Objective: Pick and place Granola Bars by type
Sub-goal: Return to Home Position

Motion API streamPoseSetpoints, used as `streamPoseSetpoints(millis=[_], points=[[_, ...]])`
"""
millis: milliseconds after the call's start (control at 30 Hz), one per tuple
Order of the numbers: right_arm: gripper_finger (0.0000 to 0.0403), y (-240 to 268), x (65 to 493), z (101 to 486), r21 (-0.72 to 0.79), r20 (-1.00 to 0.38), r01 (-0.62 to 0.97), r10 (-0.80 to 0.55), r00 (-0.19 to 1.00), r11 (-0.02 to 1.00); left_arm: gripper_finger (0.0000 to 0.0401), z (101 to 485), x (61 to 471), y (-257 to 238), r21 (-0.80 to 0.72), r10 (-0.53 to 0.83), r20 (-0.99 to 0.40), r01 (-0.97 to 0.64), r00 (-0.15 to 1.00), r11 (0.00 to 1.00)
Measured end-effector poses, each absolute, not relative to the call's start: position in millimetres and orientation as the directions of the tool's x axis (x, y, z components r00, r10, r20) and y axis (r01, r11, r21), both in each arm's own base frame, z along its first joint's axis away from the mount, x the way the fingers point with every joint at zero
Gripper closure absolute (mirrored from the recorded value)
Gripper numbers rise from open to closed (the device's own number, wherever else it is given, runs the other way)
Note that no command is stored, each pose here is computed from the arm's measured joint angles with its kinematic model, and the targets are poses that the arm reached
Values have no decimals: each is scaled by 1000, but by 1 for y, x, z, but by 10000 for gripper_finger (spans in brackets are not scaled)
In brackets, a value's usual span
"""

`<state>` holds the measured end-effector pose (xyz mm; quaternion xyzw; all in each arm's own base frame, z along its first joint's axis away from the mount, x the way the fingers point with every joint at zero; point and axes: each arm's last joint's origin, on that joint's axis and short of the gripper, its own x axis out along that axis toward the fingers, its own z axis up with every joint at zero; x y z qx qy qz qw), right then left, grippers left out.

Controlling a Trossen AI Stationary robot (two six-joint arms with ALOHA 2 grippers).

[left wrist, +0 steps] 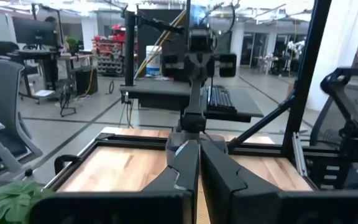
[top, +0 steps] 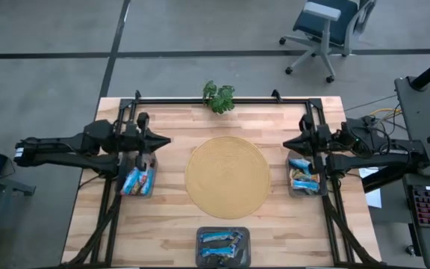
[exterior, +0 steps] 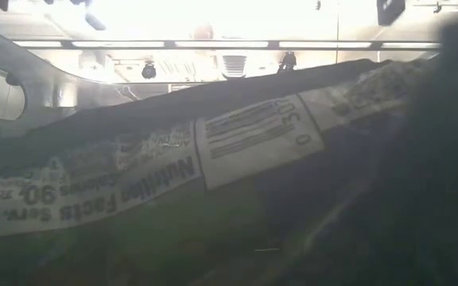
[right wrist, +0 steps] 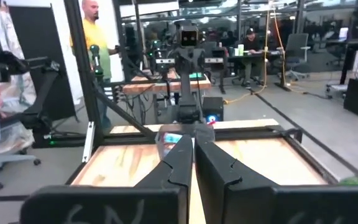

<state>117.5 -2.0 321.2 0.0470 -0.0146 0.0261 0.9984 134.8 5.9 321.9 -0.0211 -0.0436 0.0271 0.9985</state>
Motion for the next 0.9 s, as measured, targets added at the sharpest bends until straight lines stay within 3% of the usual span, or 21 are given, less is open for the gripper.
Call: streamPoseSetpoints(millis=[467,900], points=[[394,-1,92,262,141,50,-73,66,997,987,401,288,123,4,-21,0,71,2,997,1000],[394,-1,90,228,124,31,-69,66,997,990,401,250,127,3,6,-33,160,32,987,999]])
